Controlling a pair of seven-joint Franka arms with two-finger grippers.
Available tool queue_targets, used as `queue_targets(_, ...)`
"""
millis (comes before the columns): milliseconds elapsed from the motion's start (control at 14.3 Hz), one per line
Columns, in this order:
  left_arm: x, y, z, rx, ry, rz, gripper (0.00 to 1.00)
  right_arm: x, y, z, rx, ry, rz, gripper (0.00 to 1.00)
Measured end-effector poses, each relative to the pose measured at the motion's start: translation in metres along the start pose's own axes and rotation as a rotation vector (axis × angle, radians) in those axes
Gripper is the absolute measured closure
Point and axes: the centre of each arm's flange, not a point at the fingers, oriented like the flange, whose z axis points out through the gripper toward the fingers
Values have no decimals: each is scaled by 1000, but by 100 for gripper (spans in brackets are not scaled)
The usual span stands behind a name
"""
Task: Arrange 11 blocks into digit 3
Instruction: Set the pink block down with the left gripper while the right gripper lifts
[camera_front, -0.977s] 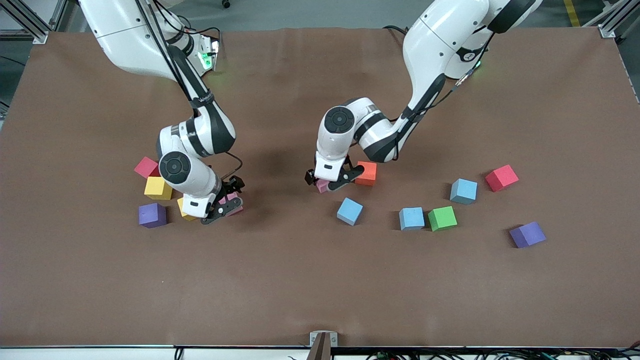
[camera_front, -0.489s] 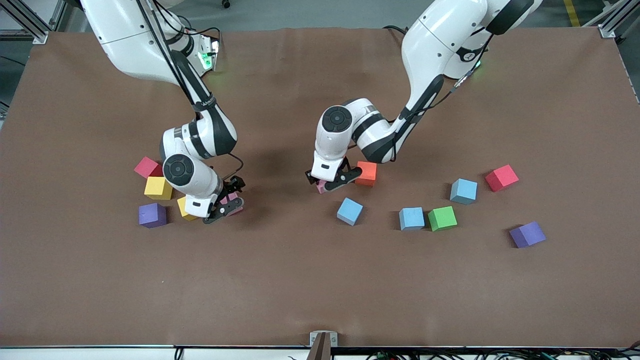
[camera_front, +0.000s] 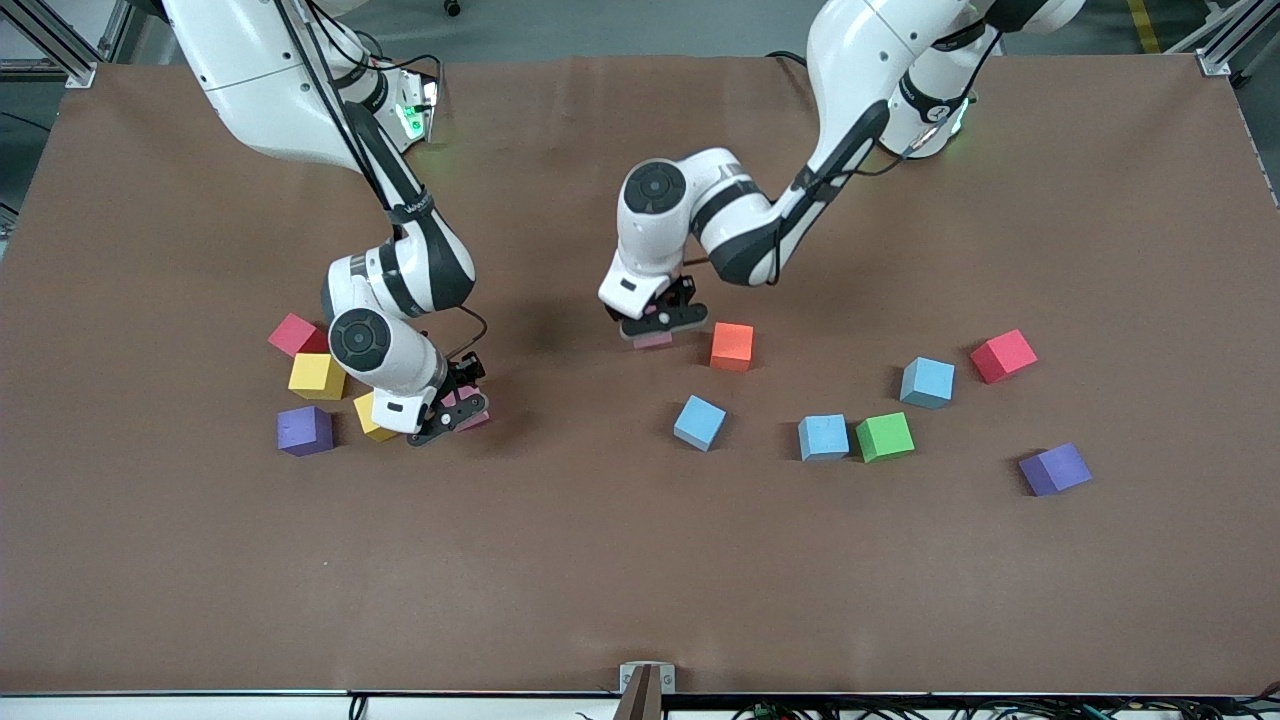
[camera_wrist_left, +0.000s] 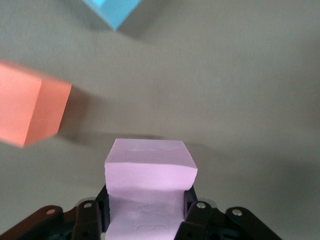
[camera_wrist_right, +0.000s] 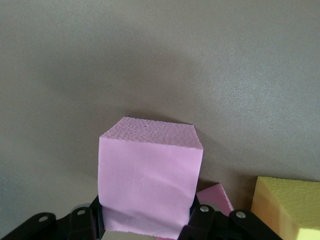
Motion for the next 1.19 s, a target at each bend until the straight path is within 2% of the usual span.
queue_targets(279, -42, -14, 12, 25, -23, 69, 44, 6, -2, -6, -4, 19, -7, 47)
queue_targets(489, -65, -32, 33, -43, -22, 119, 44, 10, -2, -13, -8, 33, -52, 47)
queue_targets(977, -72, -42, 35, -52, -16, 170, 44, 12, -15, -41, -32, 62, -575, 47)
queue_targets(1187, -72, -42, 38, -54, -18, 168, 44, -1, -21, -48, -34, 58, -705, 47)
